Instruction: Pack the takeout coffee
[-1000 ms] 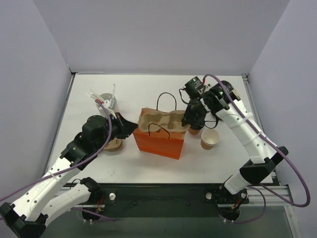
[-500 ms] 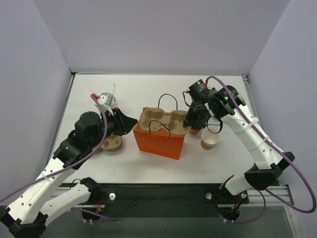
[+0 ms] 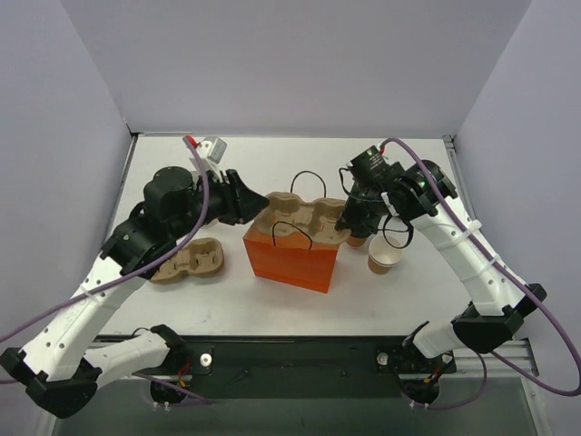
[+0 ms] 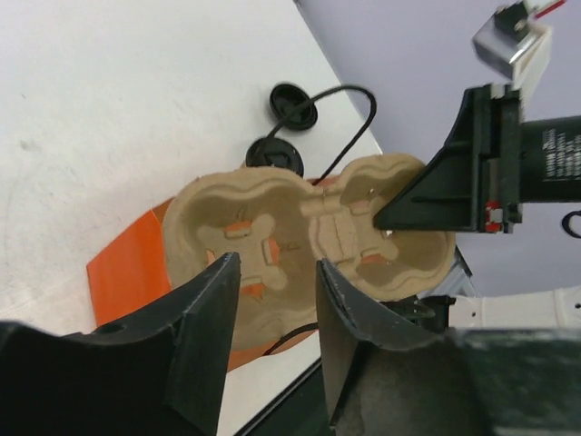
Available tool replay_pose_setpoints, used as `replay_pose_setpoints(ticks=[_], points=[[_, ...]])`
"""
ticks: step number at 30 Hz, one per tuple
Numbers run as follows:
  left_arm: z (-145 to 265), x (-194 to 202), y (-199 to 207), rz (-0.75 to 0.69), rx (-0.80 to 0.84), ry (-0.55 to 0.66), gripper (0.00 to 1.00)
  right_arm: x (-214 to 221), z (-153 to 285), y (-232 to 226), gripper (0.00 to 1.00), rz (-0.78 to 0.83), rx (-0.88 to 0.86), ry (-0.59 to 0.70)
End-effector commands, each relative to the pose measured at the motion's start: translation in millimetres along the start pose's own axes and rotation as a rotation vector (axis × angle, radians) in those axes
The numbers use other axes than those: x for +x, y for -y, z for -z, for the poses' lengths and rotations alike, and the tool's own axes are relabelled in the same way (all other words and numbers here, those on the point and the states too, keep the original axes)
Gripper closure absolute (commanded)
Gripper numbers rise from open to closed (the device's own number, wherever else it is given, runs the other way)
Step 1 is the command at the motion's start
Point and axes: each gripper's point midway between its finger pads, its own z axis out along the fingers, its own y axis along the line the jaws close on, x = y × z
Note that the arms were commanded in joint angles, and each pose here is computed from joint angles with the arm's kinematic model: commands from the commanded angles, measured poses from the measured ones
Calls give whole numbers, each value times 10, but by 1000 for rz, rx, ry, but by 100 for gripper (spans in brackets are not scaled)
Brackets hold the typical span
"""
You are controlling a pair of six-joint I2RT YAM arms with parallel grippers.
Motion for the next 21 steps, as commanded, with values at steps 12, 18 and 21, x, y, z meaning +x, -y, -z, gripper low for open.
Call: replay_pose_setpoints(ticks=[12, 18, 21], points=[[-325, 408, 445, -36, 123, -140, 28, 8, 42, -59, 94, 43, -31, 47], [-484, 535, 446, -61, 72, -152, 28, 20, 28, -86, 94, 52, -45, 45], [-539, 529, 417, -79, 49, -151, 28, 27, 26, -90, 94, 55, -46, 43]])
